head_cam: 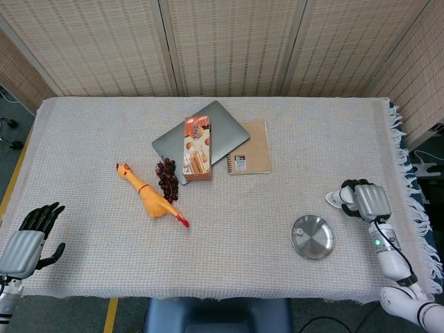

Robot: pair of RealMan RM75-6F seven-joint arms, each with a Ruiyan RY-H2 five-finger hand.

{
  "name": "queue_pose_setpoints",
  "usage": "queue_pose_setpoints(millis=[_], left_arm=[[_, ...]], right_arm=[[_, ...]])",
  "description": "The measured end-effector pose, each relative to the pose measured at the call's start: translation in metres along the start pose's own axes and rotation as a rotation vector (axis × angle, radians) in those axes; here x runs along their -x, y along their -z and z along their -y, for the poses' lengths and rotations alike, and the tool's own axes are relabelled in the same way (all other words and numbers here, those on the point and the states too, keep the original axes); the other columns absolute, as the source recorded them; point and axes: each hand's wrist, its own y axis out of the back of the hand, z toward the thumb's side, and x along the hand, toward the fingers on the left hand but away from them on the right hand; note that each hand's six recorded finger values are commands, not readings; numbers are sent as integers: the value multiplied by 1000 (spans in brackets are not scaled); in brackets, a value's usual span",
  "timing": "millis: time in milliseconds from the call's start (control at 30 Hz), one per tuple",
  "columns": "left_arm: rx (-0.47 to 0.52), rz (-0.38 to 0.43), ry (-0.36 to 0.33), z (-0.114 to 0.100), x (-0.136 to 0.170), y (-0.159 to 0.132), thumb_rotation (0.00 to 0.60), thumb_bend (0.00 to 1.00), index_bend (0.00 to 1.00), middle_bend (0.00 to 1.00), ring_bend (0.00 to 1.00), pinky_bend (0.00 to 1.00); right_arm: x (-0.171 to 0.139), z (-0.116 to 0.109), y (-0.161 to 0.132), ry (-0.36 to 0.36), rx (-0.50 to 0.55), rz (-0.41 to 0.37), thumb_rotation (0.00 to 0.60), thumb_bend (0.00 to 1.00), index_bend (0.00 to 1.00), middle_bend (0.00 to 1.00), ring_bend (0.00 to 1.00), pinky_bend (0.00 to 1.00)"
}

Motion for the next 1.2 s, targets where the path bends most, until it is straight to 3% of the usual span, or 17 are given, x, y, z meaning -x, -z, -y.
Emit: queue_pose_setpoints(millis=[333, 500, 767, 1200], left_arm=[[0, 4, 1, 0, 0, -2, 600, 396, 0, 0, 0, 79], [4, 2, -1, -1, 1, -1, 600, 395, 0, 0, 0, 79], [8, 3, -1, -1, 0, -1, 600, 396, 0, 0, 0, 79], [6, 2, -2, -1, 0, 0, 600, 396, 0, 0, 0, 79]], right_arm=[[-44, -10, -66, -32, 74, -247, 600, 194, 543, 390, 288, 441], [-63, -7, -92, -74, 45, -340, 600, 195, 532, 390, 289, 441], [-68, 9, -100, -132, 2, -353, 600, 194, 530, 390, 289, 441], [-66, 17, -89, -137, -19, -314, 600, 195, 525, 390, 289, 441]])
